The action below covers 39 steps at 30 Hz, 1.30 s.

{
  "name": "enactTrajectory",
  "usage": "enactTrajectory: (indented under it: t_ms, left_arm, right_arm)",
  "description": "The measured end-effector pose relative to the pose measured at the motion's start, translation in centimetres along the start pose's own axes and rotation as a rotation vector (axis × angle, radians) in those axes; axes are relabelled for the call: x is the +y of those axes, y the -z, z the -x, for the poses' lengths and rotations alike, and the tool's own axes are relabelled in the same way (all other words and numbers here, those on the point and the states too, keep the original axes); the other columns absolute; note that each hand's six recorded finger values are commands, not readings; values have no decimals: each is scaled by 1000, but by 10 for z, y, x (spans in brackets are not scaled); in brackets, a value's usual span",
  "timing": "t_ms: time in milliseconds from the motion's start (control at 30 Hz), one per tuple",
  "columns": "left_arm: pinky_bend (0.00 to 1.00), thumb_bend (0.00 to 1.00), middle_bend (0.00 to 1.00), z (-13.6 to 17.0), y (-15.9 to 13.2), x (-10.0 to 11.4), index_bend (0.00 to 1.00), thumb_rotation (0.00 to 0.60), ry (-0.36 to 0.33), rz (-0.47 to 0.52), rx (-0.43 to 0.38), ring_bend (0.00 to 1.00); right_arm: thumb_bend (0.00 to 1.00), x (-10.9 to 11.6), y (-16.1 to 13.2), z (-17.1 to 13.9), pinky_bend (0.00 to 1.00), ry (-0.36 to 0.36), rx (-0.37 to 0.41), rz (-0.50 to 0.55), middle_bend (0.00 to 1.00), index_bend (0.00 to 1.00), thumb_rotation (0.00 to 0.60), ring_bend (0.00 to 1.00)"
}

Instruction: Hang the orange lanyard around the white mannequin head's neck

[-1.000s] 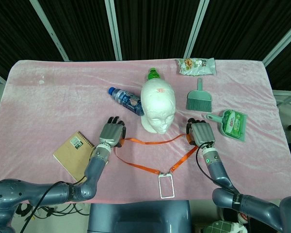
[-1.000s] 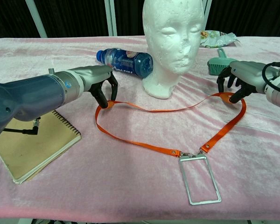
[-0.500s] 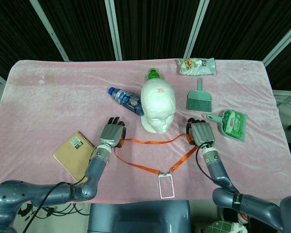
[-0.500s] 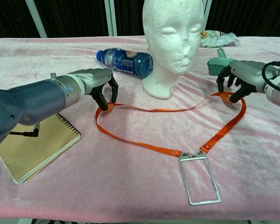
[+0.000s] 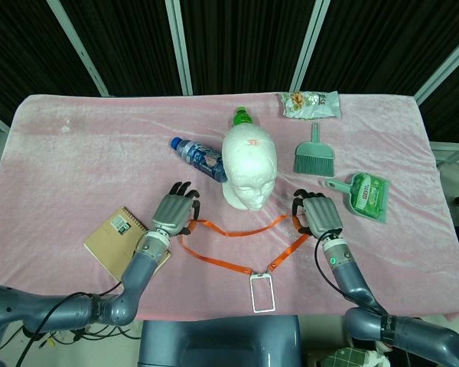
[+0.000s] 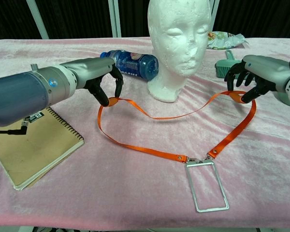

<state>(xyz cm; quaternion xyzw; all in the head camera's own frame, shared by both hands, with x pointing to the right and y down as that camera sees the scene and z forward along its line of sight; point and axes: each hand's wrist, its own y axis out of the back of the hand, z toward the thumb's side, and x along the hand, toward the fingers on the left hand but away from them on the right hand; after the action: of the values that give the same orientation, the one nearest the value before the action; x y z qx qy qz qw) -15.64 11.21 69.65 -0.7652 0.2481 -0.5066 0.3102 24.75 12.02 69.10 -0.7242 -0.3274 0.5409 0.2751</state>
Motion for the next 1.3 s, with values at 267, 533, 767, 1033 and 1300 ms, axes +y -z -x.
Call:
enactTrajectory:
  t_ms: [267, 533, 767, 1033, 1300]
  left_arm:
    - [33, 467, 217, 35, 1, 36, 609, 600, -71, 66, -95, 1]
    - [33, 467, 218, 54, 1, 75, 610, 600, -186, 118, -148, 1]
    - [33, 467, 218, 59, 3, 110, 613, 600, -299, 185, -169, 1]
    - [33, 467, 218, 55, 5, 137, 616, 600, -374, 269, -173, 1]
    - [34, 465, 218, 40, 7, 148, 614, 600, -393, 311, -156, 1]
  right_arm:
    - [473, 39, 3, -36, 303, 57, 35, 70, 254, 829, 600, 332]
    - [473, 93, 7, -68, 303, 192, 70, 133, 254, 830, 600, 332]
    - [474, 132, 0, -76, 303, 268, 108, 180, 253, 836, 600, 337]
    - [474, 156, -14, -60, 303, 276, 145, 153, 253, 837, 600, 340]
    - [473, 171, -33, -36, 303, 256, 164, 135, 253, 837, 600, 340]
